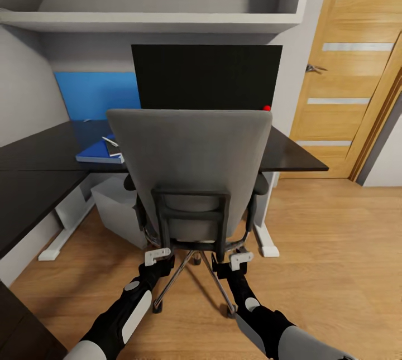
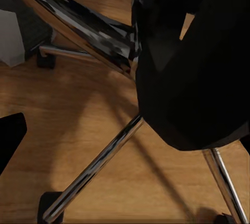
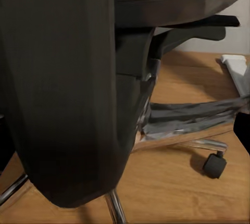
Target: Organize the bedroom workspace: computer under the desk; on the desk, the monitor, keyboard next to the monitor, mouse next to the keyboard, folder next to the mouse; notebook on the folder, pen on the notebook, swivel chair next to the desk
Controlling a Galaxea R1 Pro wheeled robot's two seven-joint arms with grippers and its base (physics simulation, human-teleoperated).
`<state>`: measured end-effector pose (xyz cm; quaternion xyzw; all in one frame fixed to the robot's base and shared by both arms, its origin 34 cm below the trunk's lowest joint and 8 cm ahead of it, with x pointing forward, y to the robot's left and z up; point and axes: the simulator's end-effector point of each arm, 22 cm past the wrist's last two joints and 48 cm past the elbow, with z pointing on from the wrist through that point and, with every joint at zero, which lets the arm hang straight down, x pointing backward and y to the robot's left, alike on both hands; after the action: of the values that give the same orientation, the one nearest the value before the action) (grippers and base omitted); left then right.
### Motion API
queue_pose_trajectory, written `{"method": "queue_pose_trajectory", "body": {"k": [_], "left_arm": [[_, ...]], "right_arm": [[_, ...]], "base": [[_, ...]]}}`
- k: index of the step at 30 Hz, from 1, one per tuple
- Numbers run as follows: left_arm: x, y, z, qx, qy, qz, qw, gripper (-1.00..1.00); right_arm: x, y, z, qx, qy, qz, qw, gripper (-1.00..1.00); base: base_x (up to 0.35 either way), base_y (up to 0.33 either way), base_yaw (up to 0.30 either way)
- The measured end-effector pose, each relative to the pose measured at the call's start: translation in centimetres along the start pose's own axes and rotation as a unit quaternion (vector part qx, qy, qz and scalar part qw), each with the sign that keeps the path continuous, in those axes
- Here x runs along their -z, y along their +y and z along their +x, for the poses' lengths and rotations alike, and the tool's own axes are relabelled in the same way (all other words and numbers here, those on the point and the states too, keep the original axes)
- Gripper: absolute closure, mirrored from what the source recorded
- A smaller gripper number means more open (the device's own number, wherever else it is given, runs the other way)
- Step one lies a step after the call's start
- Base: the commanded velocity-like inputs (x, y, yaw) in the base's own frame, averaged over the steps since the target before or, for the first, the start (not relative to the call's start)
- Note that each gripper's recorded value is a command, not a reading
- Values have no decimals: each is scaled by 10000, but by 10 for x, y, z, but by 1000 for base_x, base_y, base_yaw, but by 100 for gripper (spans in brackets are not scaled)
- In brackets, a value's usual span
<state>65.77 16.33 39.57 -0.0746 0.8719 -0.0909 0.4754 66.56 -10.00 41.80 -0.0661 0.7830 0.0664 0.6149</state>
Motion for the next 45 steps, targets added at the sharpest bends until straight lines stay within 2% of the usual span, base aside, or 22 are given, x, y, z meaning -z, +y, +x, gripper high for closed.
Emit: {"method": "queue_pose_trajectory", "body": {"k": [11, 30, 45], "left_arm": [[0, 0, 1, 3, 14, 13, 10000, -100], [0, -1, 10, -34, 243, 38, 9997, -100], [0, 2, 11, -13, 254, 10, 9997, -100]], "right_arm": [[0, 0, 0, 0, -2, 0, 10000, -100], [0, 0, 0, 0, -2, 0, 10000, -100], [0, 0, 1, -1, 4, 7, 10000, -100]], "base": [[-46, -1, 0], [-6, 0, 0], [-274, 0, 0]]}}
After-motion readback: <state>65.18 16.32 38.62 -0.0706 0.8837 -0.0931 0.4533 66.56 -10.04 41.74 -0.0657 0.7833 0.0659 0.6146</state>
